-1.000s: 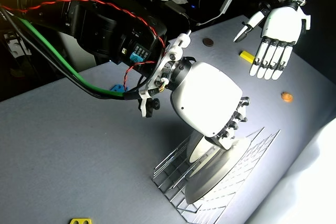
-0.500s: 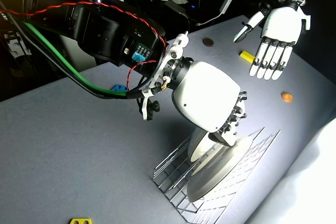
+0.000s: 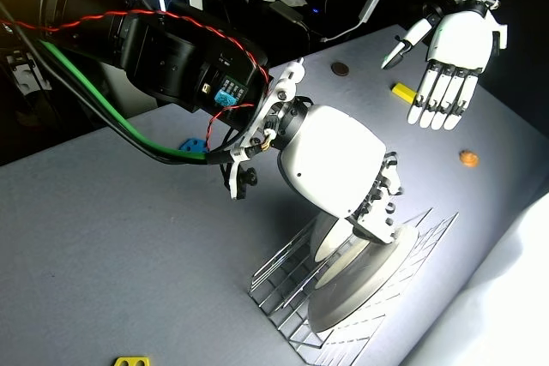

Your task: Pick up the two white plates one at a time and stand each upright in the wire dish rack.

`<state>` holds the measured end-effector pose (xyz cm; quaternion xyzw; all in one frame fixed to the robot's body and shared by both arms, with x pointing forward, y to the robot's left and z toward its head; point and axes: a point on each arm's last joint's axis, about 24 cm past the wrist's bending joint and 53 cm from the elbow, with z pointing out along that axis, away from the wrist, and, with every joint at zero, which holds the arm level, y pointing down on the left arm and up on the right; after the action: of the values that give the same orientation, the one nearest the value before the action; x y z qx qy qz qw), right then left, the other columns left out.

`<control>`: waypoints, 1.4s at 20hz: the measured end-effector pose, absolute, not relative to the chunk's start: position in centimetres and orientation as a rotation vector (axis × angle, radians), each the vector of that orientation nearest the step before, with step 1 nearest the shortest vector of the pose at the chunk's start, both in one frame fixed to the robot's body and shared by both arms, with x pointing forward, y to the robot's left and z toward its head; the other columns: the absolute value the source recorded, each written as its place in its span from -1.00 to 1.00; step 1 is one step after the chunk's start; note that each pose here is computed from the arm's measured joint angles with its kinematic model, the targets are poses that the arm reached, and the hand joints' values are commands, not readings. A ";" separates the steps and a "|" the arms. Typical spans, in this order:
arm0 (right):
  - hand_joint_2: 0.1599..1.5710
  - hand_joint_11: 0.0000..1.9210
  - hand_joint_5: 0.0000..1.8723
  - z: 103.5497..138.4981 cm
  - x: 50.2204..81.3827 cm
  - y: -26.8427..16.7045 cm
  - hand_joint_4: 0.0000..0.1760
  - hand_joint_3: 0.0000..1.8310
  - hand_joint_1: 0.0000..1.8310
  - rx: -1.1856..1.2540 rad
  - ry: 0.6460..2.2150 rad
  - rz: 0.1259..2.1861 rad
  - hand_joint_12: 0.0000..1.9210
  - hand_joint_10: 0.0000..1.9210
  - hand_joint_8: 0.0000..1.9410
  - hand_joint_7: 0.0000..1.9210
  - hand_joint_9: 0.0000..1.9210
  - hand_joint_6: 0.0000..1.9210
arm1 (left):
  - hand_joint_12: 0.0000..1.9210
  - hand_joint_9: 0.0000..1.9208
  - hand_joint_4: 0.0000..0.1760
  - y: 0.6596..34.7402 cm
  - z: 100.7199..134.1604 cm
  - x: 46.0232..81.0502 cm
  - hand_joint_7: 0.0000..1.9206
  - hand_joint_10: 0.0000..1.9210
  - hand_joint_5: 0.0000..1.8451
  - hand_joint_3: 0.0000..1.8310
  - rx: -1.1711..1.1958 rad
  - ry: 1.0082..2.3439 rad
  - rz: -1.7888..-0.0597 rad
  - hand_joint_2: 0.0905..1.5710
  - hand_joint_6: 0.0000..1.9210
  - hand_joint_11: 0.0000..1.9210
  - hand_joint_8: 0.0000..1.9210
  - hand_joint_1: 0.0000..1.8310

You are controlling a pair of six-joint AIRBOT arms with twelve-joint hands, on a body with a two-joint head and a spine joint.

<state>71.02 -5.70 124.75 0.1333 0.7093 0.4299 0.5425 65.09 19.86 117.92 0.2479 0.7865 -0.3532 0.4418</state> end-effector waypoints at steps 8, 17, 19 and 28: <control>0.42 -1.00 -0.59 124.9 71.1 -5.8 -1.00 -1.00 0.14 0.318 1.681 1.020 0.64 0.02 -0.39 -0.49 -0.70 -0.39 | -0.31 -0.69 -1.00 19.9 117.9 65.1 -0.66 -1.00 -0.71 -1.00 0.615 1.952 -0.877 0.42 -1.00 -1.00 -1.00 -1.00; 0.42 -1.00 -0.60 127.1 71.1 -6.3 -1.00 -1.00 0.14 0.334 1.636 1.044 0.50 -0.01 -0.39 -0.57 -0.76 -0.51 | -0.30 -0.69 -1.00 19.8 117.9 65.1 -0.67 -1.00 -0.71 -1.00 0.615 1.952 -0.877 0.40 -1.00 -1.00 -1.00 -1.00; 0.41 -1.00 -0.59 128.5 70.9 -6.5 -1.00 -1.00 0.14 0.333 1.609 1.058 0.52 0.00 -0.38 -0.57 -0.76 -0.51 | -0.29 -0.70 -1.00 19.8 117.9 65.1 -0.67 -1.00 -0.72 -1.00 0.616 1.952 -0.877 0.40 -1.00 -1.00 -1.00 -1.00; 0.38 -1.00 -0.57 130.8 70.3 -8.4 -1.00 -1.00 0.12 0.360 1.556 1.078 0.48 -0.07 -0.43 -0.54 -0.73 -0.54 | -0.32 -0.69 -1.00 19.7 117.7 64.7 -0.66 -1.00 -0.70 -1.00 0.625 1.961 -0.889 0.40 -1.00 -1.00 -1.00 -1.00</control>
<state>70.29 -8.35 130.83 0.1533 0.6632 0.4592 0.5708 64.74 19.74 117.66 0.2509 0.7877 -0.3571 0.4348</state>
